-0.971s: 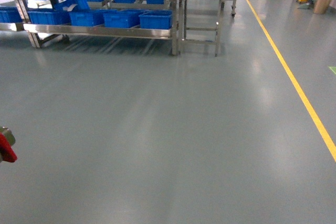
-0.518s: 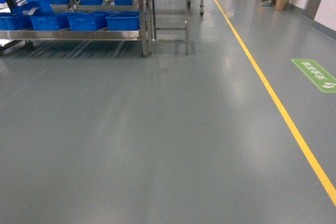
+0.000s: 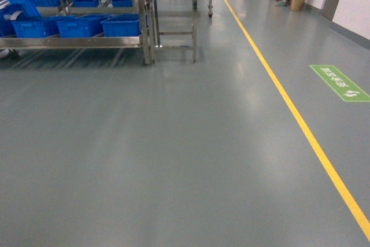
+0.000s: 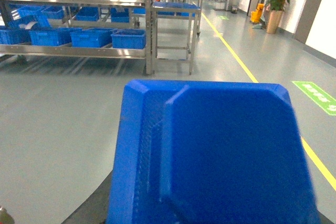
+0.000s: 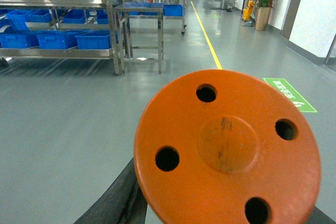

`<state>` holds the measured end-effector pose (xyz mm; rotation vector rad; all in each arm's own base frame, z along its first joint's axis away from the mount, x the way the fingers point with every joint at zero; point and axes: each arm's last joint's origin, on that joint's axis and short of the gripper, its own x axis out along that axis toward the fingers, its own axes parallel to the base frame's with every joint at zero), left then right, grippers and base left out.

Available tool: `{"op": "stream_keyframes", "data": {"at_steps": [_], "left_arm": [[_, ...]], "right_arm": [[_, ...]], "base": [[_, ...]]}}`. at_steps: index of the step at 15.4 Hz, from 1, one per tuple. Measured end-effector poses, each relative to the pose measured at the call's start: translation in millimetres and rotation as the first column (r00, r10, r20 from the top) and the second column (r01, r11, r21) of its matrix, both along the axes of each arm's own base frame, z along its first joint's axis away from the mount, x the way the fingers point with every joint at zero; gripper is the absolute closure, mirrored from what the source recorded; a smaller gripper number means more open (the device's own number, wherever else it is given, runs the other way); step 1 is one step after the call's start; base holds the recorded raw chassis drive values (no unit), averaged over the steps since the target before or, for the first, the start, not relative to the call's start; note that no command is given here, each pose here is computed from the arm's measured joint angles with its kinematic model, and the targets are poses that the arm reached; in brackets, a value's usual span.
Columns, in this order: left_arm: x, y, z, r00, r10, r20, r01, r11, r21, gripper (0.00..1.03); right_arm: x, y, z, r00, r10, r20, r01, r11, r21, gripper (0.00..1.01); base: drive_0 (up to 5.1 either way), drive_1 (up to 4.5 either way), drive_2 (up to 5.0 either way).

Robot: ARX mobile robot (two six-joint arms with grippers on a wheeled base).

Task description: Sort blue parts and orange caps into right shelf containers

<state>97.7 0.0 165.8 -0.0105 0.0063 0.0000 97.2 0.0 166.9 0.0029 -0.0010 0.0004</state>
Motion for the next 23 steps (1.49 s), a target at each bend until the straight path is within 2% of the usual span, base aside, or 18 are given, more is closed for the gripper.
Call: {"op": "stream_keyframes", "data": {"at_steps": [23], "left_arm": [[0.0, 0.0, 0.0, 1.0, 0.0, 0.0, 0.0, 1.0, 0.0, 0.6]], "right_arm": [[0.0, 0.0, 0.1, 1.0, 0.0, 0.001, 0.0, 1.0, 0.0, 0.57]], "base": [[0.1, 4.29, -4.1]]}}
